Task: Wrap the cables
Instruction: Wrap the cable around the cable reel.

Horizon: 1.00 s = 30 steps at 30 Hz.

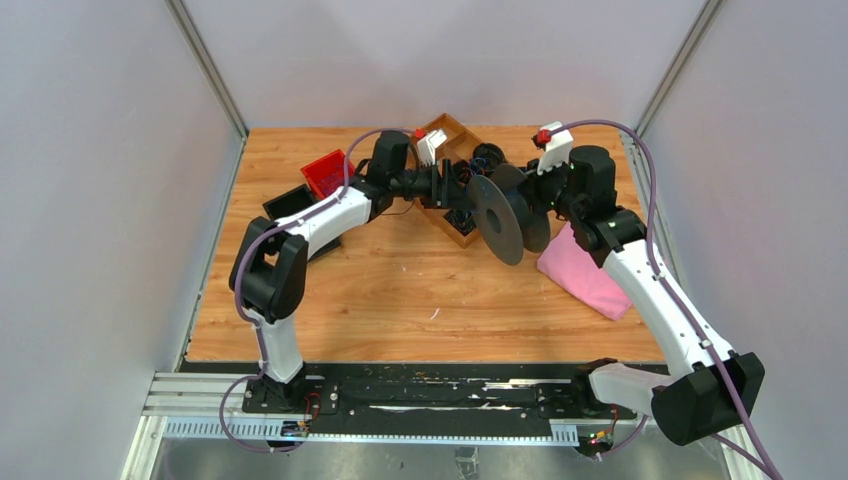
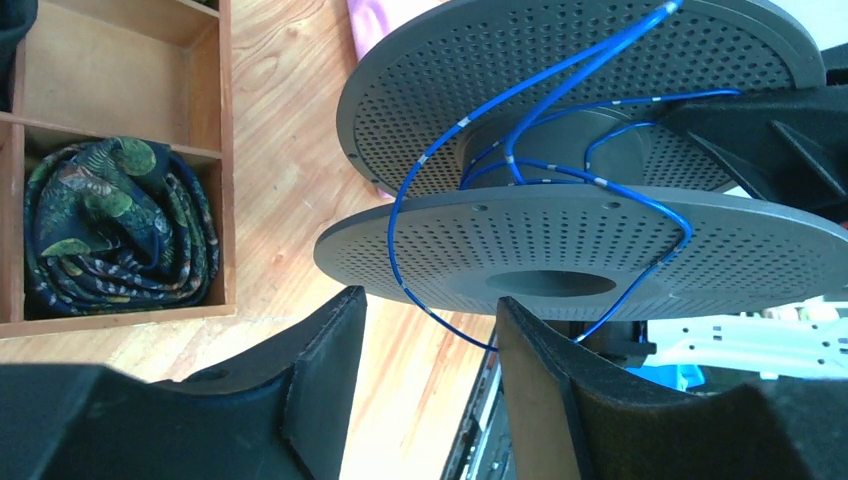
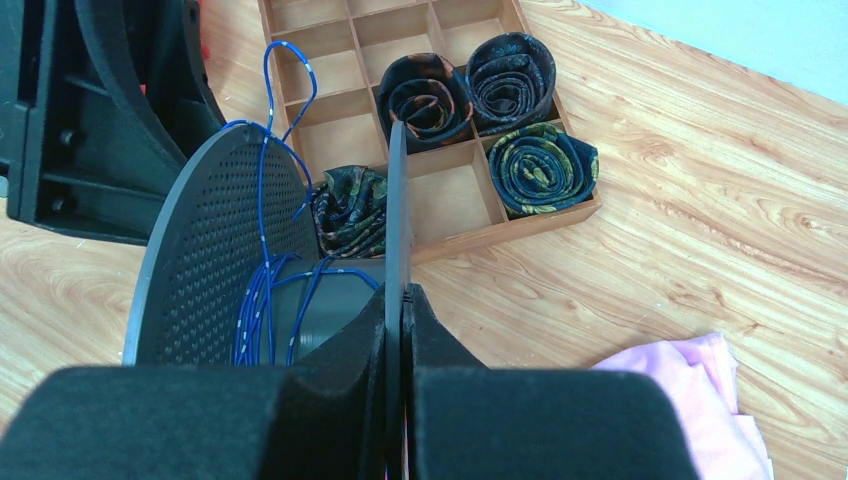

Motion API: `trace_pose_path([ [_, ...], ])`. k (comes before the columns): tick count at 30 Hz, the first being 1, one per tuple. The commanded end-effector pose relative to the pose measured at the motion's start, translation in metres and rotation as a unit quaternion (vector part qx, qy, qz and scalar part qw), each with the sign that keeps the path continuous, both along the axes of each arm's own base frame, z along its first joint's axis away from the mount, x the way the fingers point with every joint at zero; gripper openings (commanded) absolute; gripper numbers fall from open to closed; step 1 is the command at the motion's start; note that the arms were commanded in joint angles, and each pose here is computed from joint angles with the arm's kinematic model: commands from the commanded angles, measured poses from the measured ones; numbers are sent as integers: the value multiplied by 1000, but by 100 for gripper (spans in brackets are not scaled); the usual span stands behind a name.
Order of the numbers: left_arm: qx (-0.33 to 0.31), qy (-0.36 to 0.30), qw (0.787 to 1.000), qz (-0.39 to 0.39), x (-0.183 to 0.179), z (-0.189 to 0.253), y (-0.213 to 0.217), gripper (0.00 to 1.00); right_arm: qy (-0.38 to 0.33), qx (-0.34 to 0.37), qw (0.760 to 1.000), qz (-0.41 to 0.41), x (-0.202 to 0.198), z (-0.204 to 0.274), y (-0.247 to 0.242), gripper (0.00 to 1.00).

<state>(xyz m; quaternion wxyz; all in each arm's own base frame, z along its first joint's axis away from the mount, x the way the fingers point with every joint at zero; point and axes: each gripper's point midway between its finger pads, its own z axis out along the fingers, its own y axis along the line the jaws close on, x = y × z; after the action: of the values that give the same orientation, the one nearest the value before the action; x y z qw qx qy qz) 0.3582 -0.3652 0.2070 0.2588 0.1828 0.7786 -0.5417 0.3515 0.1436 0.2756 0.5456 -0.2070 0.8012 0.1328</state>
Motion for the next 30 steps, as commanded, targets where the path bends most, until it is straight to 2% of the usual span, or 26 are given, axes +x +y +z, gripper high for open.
trace_pose_path([
  [1, -10, 25, 1000, 9, 3, -4, -7, 53, -48, 18, 999, 0, 8, 35, -2, 1],
  [5, -12, 39, 999, 9, 4, -10, -11, 45, -48, 18, 999, 0, 8, 34, -2, 1],
  [18, -16, 38, 999, 6, 6, -16, -7, 1, -54, 13, 998, -5, 9, 39, -4, 1],
  [22, -2, 22, 999, 27, 18, -21, 11, 1, -56, 11, 998, -5, 7, 42, -5, 1],
  [30, 77, -36, 993, 76, 54, -26, 61, 0, -59, 10, 998, -15, 4, 52, -10, 1],
])
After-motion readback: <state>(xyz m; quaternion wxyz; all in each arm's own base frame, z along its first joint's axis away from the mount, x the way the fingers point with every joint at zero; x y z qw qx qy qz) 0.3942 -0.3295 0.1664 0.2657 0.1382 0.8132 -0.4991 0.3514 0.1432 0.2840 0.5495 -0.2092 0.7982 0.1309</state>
